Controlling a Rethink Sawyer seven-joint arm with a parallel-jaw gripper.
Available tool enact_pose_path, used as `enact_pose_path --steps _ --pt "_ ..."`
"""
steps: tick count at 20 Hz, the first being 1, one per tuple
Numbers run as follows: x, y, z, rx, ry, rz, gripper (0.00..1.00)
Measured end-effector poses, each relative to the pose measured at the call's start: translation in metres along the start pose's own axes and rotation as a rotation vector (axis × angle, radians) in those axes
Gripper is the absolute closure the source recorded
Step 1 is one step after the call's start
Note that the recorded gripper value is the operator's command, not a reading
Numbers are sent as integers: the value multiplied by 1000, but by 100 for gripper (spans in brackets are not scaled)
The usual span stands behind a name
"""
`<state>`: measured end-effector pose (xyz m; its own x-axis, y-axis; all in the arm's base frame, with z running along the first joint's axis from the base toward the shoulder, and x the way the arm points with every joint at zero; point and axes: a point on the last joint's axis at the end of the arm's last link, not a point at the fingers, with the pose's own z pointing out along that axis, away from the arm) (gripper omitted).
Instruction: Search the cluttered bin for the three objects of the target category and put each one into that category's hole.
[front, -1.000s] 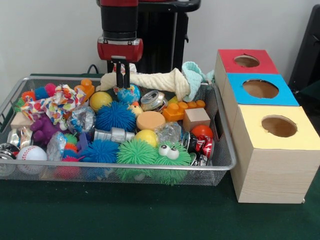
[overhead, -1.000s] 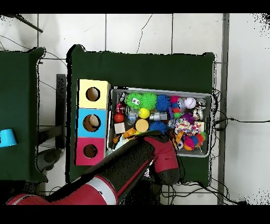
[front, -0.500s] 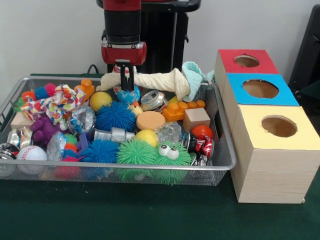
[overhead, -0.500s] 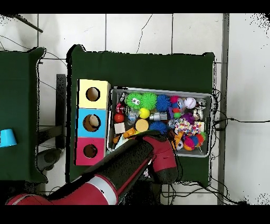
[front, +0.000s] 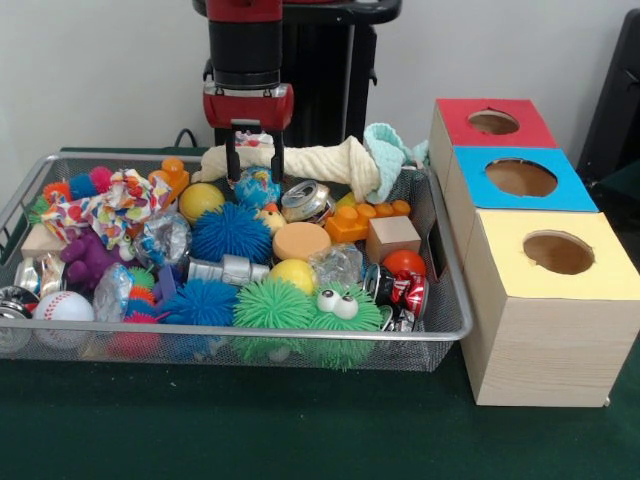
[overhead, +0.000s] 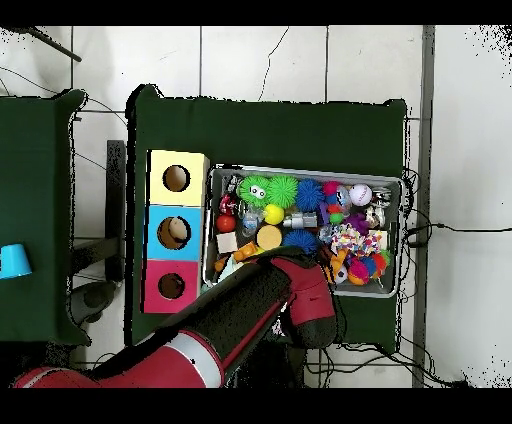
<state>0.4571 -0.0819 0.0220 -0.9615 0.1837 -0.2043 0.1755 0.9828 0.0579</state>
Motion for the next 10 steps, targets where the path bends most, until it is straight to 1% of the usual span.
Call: enact_pose_path --steps 10 --pt "1 2 3 -6 3 0 0"
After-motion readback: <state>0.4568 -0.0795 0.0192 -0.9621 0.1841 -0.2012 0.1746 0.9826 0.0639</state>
